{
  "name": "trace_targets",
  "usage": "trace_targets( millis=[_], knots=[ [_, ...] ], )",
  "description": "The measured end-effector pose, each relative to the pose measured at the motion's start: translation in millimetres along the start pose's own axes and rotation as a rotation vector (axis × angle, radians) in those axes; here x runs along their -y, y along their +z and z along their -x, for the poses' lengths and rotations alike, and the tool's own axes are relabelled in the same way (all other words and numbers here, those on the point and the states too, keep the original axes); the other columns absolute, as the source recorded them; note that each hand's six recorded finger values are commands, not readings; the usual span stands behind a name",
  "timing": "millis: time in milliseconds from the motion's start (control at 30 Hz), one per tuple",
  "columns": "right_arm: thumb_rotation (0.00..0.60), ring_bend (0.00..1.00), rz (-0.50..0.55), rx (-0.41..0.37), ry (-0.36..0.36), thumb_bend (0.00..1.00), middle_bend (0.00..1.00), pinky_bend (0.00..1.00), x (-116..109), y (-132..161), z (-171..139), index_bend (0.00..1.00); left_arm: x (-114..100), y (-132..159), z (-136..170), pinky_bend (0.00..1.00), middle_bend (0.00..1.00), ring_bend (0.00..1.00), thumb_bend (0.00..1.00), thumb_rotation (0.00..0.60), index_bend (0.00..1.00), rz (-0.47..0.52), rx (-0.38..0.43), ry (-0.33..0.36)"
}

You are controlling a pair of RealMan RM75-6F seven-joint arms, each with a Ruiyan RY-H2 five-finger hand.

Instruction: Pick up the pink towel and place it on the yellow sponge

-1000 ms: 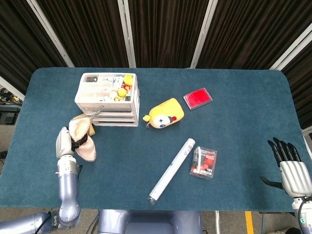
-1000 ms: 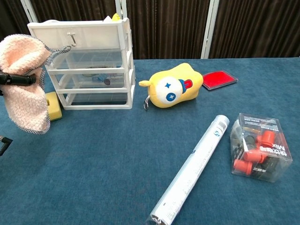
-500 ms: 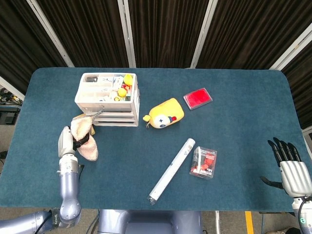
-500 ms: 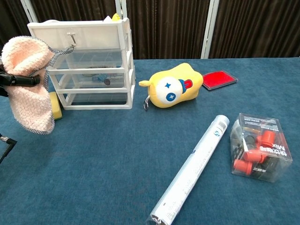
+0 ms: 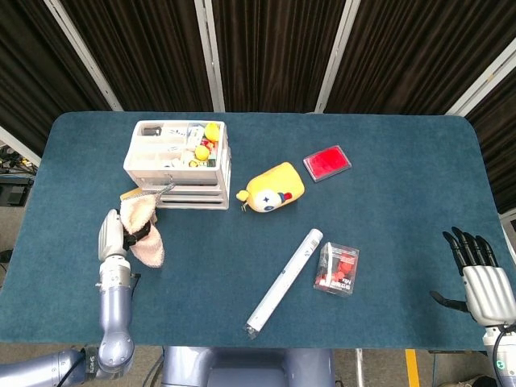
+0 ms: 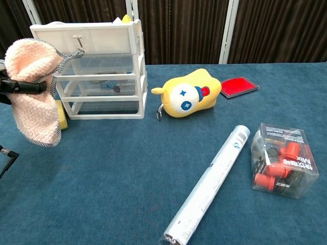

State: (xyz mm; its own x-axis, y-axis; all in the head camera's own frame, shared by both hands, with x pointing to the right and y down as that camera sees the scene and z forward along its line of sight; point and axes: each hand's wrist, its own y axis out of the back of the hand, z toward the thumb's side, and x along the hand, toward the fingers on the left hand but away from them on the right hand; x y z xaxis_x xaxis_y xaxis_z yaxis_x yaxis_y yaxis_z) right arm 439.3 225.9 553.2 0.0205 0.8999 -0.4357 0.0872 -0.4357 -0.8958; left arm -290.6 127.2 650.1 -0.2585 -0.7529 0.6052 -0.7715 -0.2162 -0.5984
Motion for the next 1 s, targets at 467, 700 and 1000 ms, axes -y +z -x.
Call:
trace_targets(
  millis=[467, 700, 1000],
  knots=[
    [0.600, 0.00, -0.001, 0.000, 0.001, 0.01, 0.00, 0.00, 0.0, 0.0, 0.4, 0.00, -1.2, 8.6, -0.3, 0.74, 0.84, 0.75, 0.67, 0.600, 0.99, 0.010, 0.024, 0.005],
    [0.600, 0.00, -0.001, 0.000, 0.000, 0.01, 0.00, 0.00, -0.1, 0.4, 0.5, 0.00, -6.4, 8.7, -2.0, 0.74, 0.84, 0.75, 0.67, 0.600, 1.00, 0.007, 0.030, 0.022],
    [0.600, 0.00, -0.001, 0.001, -0.001, 0.01, 0.00, 0.00, -0.1, 0.4, 0.5, 0.00, -5.7, 5.1, -5.5, 0.74, 0.84, 0.75, 0.68, 0.600, 1.00, 0.002, 0.017, 0.017]
  ],
)
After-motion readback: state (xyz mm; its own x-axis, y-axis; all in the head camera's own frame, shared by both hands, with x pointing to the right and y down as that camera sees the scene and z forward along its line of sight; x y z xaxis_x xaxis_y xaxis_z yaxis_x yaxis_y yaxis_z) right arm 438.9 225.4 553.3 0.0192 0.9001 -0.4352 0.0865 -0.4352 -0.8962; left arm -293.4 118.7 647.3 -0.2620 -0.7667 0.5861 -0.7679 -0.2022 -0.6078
